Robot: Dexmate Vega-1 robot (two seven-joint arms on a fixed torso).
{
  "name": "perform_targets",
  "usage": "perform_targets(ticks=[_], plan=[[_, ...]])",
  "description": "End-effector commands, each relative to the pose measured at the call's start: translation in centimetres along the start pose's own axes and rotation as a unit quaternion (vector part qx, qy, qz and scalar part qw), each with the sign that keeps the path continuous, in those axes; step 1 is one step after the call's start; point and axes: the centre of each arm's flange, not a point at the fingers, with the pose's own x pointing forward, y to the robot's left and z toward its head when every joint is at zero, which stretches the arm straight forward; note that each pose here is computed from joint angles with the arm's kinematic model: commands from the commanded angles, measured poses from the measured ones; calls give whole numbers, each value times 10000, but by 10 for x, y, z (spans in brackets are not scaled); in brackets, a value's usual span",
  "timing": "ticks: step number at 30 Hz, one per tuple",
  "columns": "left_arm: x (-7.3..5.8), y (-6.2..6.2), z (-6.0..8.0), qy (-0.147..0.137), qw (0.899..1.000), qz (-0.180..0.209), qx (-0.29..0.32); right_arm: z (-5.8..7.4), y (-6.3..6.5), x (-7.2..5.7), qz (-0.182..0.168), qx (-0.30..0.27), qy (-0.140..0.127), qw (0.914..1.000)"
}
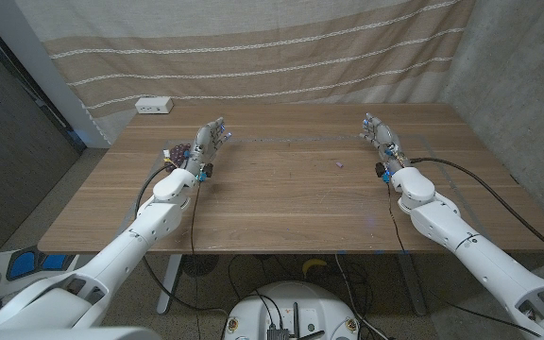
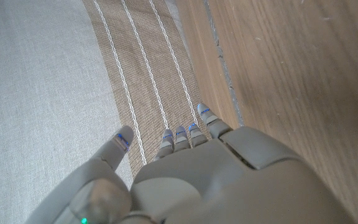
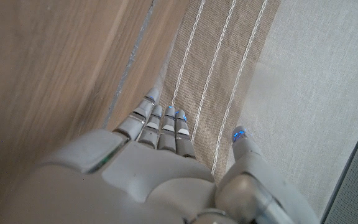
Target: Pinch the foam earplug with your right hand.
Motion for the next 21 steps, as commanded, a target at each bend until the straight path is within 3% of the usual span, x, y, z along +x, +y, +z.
perform_targets(ticks=[1, 21], plan=[[3, -4, 0, 26, 10000, -31, 5, 16, -5, -6, -349, -947, -98, 9948], [3, -11, 2, -18, 10000, -83, 51, 45, -10, -24, -524, -1908, -268, 9799]])
